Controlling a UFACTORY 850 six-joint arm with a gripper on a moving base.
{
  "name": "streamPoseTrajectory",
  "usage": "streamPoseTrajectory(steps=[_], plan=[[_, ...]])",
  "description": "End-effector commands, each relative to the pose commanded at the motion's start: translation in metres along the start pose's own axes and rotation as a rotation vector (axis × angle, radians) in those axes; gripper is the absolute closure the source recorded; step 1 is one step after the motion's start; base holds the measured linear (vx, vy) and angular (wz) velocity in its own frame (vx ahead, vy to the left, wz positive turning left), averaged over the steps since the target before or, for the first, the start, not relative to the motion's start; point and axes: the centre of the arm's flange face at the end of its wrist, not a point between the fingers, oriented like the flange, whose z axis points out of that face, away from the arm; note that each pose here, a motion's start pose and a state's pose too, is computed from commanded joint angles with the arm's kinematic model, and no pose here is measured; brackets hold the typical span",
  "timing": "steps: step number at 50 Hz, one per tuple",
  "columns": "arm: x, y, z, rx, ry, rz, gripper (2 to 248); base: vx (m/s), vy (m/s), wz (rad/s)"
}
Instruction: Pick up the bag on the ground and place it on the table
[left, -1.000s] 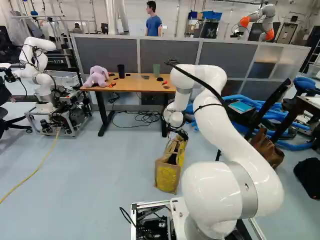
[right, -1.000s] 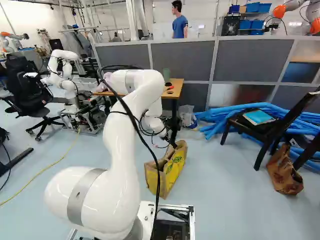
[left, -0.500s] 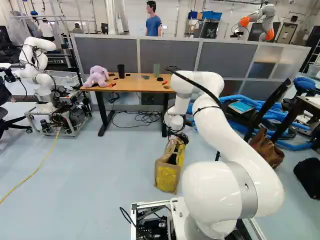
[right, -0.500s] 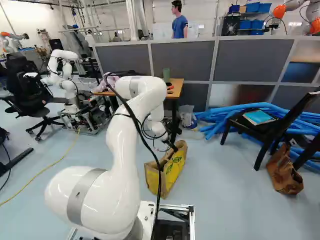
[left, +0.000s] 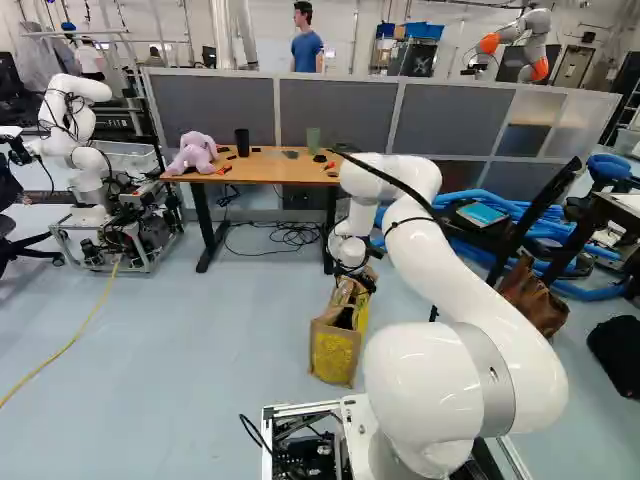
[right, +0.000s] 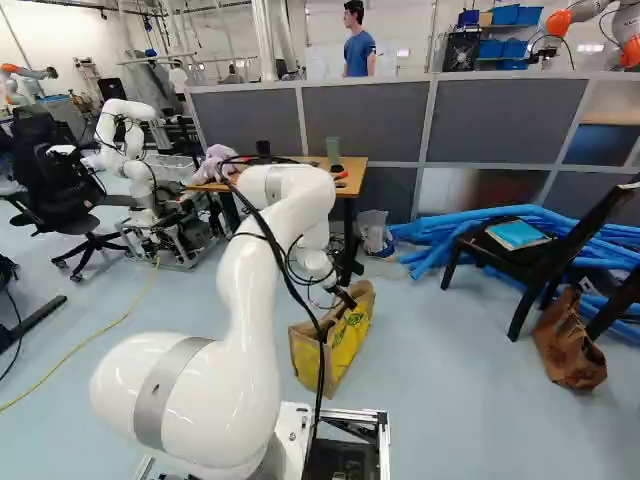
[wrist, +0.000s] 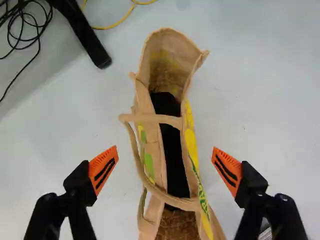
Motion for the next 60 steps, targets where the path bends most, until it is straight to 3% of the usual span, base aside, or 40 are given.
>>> streamPoseTrajectory(steps=[60], plan=[[-0.032,0.003,0.084,-0.011,-0.017,-0.004,3,0.000,0.000,0.000]])
